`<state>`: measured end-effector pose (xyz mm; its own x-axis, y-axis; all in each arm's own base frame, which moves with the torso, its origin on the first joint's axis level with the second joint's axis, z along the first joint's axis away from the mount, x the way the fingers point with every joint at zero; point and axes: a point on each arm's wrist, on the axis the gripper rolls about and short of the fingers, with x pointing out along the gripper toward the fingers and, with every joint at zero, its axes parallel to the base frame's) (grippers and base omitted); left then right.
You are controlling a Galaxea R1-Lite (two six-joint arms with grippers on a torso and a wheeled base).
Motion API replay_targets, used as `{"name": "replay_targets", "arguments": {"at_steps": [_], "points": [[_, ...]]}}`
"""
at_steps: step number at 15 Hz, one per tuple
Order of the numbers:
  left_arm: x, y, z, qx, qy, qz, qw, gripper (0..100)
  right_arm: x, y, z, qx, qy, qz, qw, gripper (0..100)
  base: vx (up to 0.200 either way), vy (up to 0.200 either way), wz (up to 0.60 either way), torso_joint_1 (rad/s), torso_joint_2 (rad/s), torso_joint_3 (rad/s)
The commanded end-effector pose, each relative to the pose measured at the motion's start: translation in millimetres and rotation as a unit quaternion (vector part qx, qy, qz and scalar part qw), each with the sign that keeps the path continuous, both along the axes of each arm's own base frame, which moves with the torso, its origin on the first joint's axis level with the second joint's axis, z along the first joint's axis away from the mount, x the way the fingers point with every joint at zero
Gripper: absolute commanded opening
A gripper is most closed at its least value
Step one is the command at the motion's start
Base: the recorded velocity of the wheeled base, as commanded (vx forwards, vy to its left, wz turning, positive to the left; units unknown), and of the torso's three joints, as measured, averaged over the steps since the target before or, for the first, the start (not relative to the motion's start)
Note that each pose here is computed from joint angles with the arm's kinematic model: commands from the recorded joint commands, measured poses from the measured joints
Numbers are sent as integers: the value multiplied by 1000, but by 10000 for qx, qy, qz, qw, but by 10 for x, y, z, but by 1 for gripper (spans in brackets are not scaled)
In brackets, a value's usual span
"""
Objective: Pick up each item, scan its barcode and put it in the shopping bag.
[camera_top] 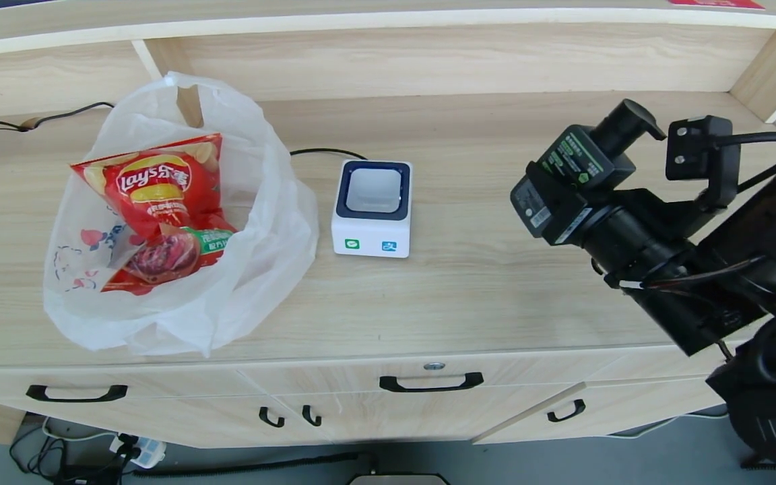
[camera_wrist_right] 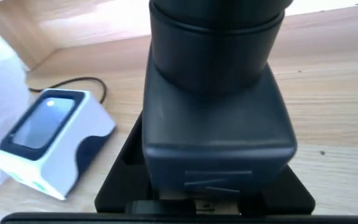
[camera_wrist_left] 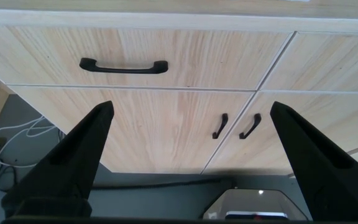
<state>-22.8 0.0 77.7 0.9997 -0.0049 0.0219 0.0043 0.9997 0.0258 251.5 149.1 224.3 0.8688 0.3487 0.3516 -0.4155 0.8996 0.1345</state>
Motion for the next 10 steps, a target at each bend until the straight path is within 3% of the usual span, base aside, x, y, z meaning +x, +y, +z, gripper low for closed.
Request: {"name": "replay_targets", "arguments": {"at_steps": [1, 5, 10], "points": [[1, 0, 1, 2, 2, 1, 10000, 100, -284, 120, 95, 251, -92, 517, 9983, 0, 0, 0, 0, 0, 0, 0], [1, 0, 0, 2, 10, 1, 10000, 100, -658, 531, 188, 708, -16, 1764, 9818, 0, 0, 0, 0, 0, 0, 0], [0, 0, 0, 9, 2, 2, 10000, 100, -1142, 829, 404, 1480, 154, 3341, 9307, 0, 0, 0, 0, 0, 0, 0]]}}
